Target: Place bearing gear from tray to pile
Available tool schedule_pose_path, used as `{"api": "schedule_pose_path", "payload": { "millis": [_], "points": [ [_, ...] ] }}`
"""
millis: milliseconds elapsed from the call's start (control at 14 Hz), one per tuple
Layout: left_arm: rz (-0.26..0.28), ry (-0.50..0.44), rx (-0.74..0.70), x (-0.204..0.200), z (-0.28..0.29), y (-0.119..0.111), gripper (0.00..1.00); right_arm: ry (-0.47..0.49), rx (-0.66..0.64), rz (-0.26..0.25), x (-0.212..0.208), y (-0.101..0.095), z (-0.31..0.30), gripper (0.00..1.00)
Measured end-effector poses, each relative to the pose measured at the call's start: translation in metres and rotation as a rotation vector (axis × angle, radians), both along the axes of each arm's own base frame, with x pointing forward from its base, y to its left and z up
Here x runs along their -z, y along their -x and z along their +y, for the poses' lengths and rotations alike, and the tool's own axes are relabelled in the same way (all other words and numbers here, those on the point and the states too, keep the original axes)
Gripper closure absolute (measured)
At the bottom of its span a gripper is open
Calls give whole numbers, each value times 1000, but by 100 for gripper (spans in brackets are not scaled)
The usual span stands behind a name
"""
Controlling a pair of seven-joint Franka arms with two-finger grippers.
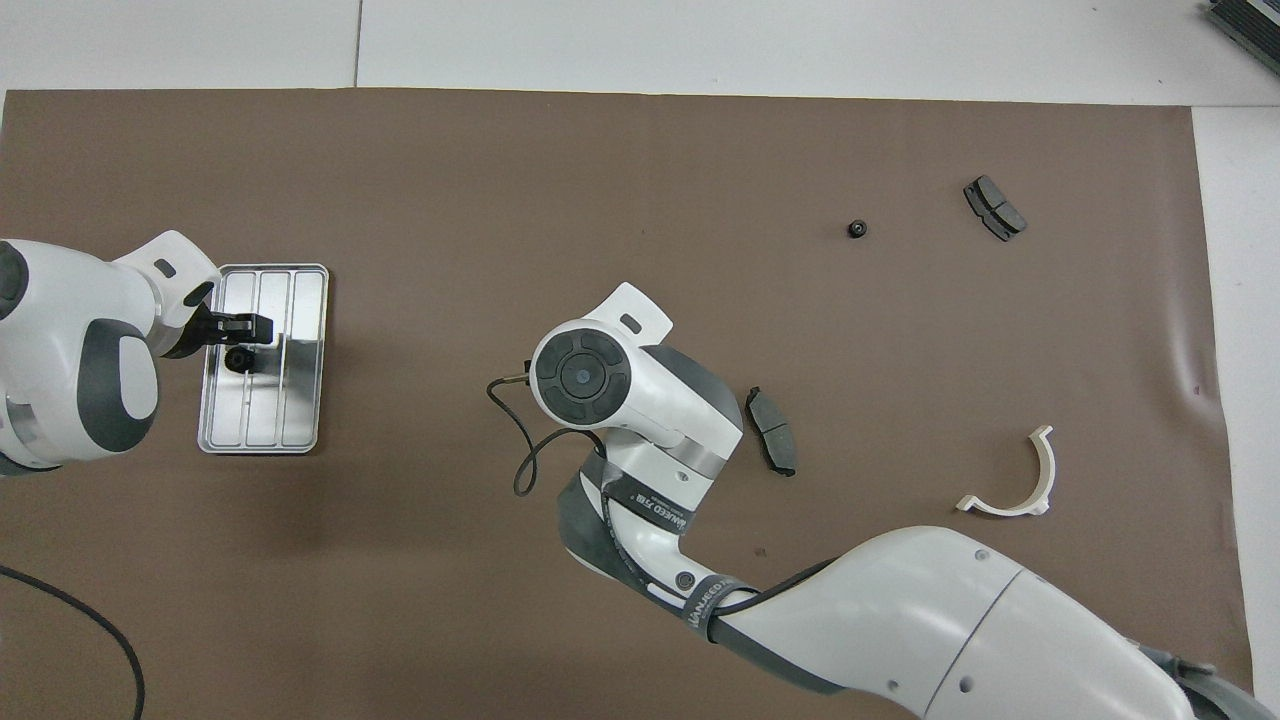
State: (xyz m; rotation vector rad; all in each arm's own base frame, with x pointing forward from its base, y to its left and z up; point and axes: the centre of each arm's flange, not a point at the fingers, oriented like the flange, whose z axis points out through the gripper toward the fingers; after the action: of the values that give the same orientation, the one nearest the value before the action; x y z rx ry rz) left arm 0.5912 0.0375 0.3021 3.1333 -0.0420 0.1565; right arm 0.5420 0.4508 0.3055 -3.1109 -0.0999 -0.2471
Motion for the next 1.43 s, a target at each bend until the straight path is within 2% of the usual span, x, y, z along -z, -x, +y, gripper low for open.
{"api": "schedule_pose_path", "payload": {
  "millis": [143, 286, 357, 571, 643, 714, 786, 929, 1000, 1143, 1214, 1429],
  "points": [
    [-9, -1, -19, 6, 1, 4, 32, 13, -16, 22, 9, 10, 5, 0],
    [-15, 0, -28, 5, 1, 3, 45, 27, -31, 42, 19, 21, 6, 0],
    [-15, 1, -32, 4, 2, 3, 45, 33, -34, 49, 24, 24, 6, 0],
    [-20, 1, -36, 2, 3, 3, 71, 35, -36, 54, 29, 26, 4, 3],
    [-20, 2, -37, 1, 3, 3, 72, 33, -34, 52, 28, 24, 3, 5],
    [-20, 2, -37, 1, 3, 3, 78, 28, -31, 48, 27, 22, 1, 10],
    [-20, 2, -40, 1, 3, 3, 78, 17, -29, 40, 25, 20, 1, 10],
    [-19, 5, -51, 2, 3, 3, 96, -6, -28, 25, 22, 18, 1, 12],
    [-19, 6, -55, 2, 3, 3, 96, -8, -28, 24, 22, 17, 1, 13],
    [-18, 6, -58, 1, 3, 3, 99, -7, -28, 25, 23, 17, 1, 27],
    [-16, 6, -59, 1, 4, 3, 93, -6, -28, 26, 23, 18, 1, 27],
    [-7, 6, -66, 2, 9, 4, 62, -5, -28, 26, 24, 18, 1, 26]
  ]
}}
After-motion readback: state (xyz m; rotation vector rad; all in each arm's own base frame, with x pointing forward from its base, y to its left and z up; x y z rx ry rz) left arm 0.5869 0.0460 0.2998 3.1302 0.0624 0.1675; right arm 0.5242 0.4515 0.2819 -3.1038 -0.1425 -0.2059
